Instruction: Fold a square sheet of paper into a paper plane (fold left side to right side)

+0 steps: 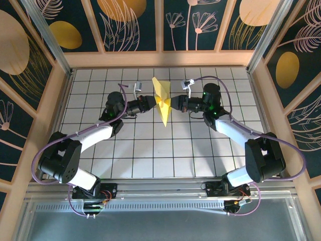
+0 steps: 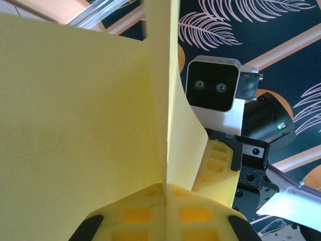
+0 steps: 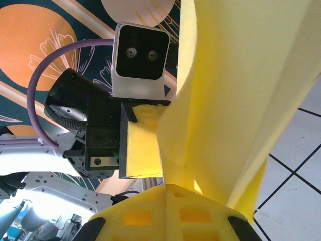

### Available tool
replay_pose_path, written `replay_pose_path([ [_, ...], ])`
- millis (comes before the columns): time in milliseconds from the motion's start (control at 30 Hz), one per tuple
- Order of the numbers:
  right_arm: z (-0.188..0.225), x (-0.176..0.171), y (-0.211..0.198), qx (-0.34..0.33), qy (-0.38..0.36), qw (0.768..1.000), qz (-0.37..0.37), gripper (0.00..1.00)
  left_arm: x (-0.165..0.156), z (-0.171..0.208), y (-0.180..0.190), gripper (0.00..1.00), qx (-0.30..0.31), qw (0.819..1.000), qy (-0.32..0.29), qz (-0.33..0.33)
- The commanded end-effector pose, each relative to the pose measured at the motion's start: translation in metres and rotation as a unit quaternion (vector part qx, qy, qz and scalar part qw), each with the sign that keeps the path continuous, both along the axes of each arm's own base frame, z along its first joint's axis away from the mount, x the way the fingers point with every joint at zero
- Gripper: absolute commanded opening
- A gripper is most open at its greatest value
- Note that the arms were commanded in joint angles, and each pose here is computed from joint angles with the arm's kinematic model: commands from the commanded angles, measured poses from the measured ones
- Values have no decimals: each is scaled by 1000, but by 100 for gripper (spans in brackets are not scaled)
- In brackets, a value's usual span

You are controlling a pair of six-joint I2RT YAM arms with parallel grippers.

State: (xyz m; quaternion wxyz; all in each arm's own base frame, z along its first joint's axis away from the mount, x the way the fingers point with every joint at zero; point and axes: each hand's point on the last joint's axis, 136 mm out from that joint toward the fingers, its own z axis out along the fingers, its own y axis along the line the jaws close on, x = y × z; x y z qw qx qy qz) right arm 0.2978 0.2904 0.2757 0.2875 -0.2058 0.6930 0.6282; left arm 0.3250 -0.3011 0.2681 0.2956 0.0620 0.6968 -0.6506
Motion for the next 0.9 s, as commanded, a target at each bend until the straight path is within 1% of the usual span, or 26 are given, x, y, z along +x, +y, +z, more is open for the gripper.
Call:
replay_pose_path([
  [0, 7, 2, -4, -8, -17, 1000, -17, 8, -2, 28, 1, 0, -19, 999, -50, 1],
  [67, 12, 5, -10, -15, -26, 999, -36, 16, -1, 31, 3, 0, -18, 998, -54, 9],
  [167, 21, 9, -25, -24, -42, 996, -76, 30, -1, 36, 6, 0, -17, 998, -64, 21],
  [233, 23, 9, -37, -29, -50, 993, -103, 43, 0, 41, 8, 0, -20, 997, -72, 29],
  [300, 19, 7, -46, -36, -46, 991, -119, 55, 0, 47, 9, 0, -27, 996, -82, 33],
  [367, 10, 1, -50, -42, -32, 991, -122, 64, -1, 54, 9, 0, -37, 994, -92, 34],
  [467, 1, -11, -48, -34, -14, 994, -107, 74, -2, 62, 9, 0, -46, 993, -101, 34],
  [533, 2, -22, -41, -21, -15, 996, -89, 80, -3, 65, 7, 0, -48, 993, -104, 32],
  [633, 9, -35, -29, -7, -31, 998, -59, 85, -4, 66, 5, 0, -49, 993, -105, 28],
  [800, 19, -39, -10, 4, -51, 998, -28, 86, -7, 64, -1, 0, -49, 993, -102, 17],
  [867, 22, -35, -5, 8, -53, 998, -23, 83, -8, 64, -3, 0, -51, 994, -100, 14],
])
